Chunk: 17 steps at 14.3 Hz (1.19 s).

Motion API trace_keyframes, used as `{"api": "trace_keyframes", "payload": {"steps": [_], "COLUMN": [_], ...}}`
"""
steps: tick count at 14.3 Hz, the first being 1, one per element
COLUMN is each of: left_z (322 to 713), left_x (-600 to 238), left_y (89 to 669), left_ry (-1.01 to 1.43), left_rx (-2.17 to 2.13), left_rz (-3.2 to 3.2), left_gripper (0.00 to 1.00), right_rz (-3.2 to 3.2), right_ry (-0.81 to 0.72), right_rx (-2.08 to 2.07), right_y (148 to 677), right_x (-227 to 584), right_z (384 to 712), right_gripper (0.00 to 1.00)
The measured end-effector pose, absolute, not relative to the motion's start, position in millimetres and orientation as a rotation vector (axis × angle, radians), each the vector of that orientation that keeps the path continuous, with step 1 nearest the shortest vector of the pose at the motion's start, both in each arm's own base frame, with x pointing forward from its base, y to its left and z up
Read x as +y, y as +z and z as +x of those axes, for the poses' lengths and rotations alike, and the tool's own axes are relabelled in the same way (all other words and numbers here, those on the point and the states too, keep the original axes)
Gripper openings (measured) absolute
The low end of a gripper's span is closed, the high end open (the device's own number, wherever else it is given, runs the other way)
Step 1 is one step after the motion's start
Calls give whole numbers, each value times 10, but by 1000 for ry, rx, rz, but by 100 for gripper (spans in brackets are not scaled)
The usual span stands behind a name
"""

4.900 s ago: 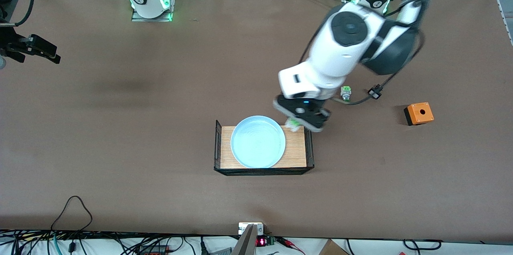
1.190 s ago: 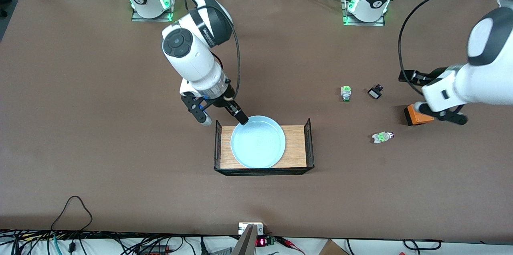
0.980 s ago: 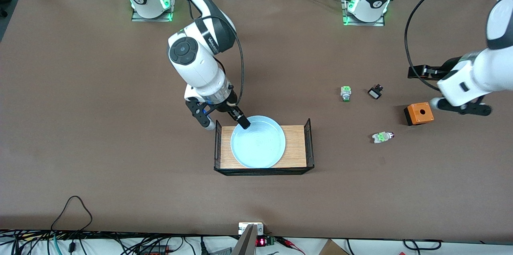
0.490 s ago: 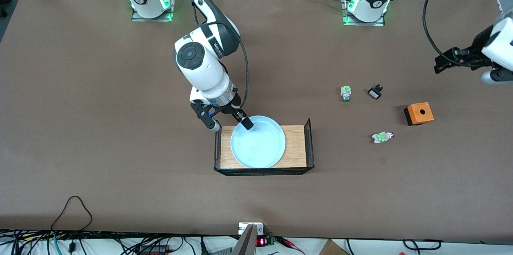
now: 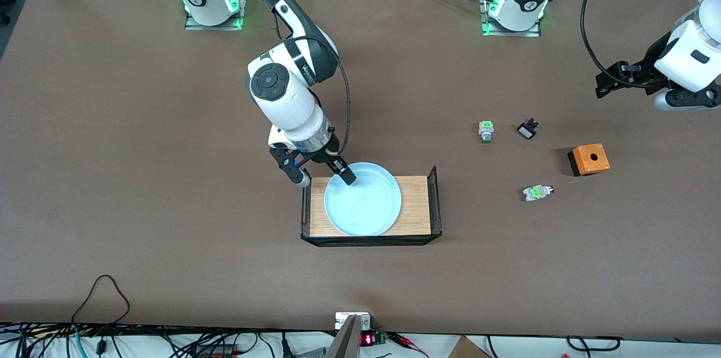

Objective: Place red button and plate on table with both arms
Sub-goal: 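Close the right gripper on the plate rim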

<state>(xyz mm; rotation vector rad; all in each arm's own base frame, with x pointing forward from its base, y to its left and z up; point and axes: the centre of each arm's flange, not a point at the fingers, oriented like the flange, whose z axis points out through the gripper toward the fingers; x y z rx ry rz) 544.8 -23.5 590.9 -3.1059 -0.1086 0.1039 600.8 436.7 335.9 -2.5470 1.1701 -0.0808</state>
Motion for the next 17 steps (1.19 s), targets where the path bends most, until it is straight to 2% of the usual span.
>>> {"api": "trace_keyframes", "payload": {"steps": [1,2,3,5,9,10,17], "left_z": [5448,5448,5448,5448,5445,5440,5433], "left_x": [-238,-238,-238,-229,-201,-196,-191], "left_y": [5909,5909,5909,5909,5906,5902,5897], "left_ry": [104,104,104,104,110,117,127], "left_rx": [-108,-107,-108,-110,-118,-120,-121], "left_rz": [-3106,-3106,-3106,-3106,-3105,-3105,-3104], "left_gripper": [100,100,100,100,100,100,100], "right_rz": [-2546,-2544,-2543,-2541,-2541,-2538,-2539], "right_ry": [-83,-84,-86,-88,-89,-92,-92], "right_rx": [1170,1170,1170,1169,1169,1166,1160], "right_y": [3347,3339,3333,3327,3326,3339,3349], "right_x": [4368,4369,4370,4371,4371,4374,4395], "right_z": [6011,6013,6016,6019,6019,6022,6012], "right_gripper": [81,74,74,54,9,4,4]}}
